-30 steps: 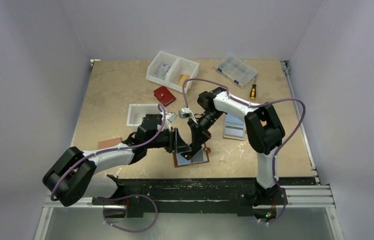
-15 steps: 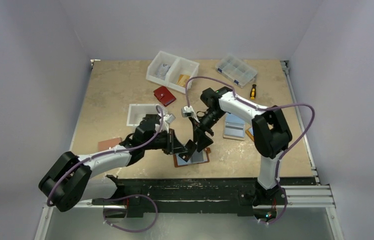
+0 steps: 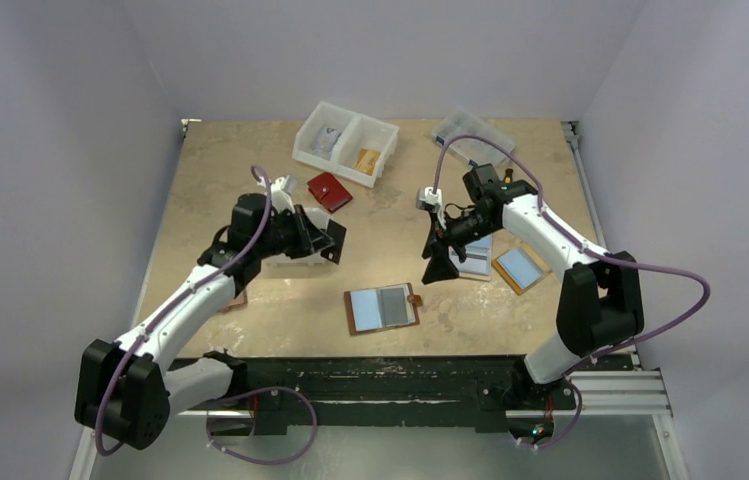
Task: Take the credit cards out of the card holder
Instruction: Place the credit card in the storage box, then remove the credit card from the card holder.
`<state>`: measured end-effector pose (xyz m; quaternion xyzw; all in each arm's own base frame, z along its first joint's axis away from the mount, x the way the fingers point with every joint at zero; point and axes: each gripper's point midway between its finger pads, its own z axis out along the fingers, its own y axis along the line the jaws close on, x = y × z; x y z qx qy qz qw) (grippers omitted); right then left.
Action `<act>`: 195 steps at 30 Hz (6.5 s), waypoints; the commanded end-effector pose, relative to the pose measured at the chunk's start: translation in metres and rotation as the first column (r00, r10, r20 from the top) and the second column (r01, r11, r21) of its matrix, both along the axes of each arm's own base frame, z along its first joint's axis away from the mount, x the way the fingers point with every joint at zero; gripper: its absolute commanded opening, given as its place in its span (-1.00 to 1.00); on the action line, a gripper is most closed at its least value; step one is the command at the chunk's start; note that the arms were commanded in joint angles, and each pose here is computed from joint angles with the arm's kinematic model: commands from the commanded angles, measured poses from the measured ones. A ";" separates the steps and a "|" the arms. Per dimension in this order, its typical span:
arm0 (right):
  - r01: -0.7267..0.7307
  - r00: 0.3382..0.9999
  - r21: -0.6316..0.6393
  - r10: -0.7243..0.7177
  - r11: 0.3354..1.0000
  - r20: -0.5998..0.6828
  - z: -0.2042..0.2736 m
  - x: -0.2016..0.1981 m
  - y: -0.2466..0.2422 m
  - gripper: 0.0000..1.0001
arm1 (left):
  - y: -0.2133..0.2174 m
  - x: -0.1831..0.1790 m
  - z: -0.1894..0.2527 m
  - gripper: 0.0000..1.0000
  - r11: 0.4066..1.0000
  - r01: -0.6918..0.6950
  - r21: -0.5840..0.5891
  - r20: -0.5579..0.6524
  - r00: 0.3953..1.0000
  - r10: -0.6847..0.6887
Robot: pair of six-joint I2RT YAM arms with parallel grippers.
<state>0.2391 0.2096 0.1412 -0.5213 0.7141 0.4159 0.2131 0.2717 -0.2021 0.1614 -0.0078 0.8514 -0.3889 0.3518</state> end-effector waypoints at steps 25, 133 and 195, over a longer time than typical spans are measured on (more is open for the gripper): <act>0.040 0.997 0.042 -0.043 0.998 0.064 0.009 0.003 -0.001 0.70 | 0.075 0.097 -0.020 -1.00 0.938 -0.266 0.224 -0.071 0.955 0.288; 0.173 0.969 0.116 -0.190 0.978 0.159 -0.012 -0.010 -0.056 0.75 | -0.117 -0.124 -0.057 0.73 0.799 0.078 0.596 0.201 0.949 -0.243; 0.126 0.986 0.072 -0.133 0.989 0.103 -0.024 -0.012 -0.059 0.70 | -0.144 -0.092 -0.097 -0.71 0.854 0.087 0.512 -0.005 0.995 -0.099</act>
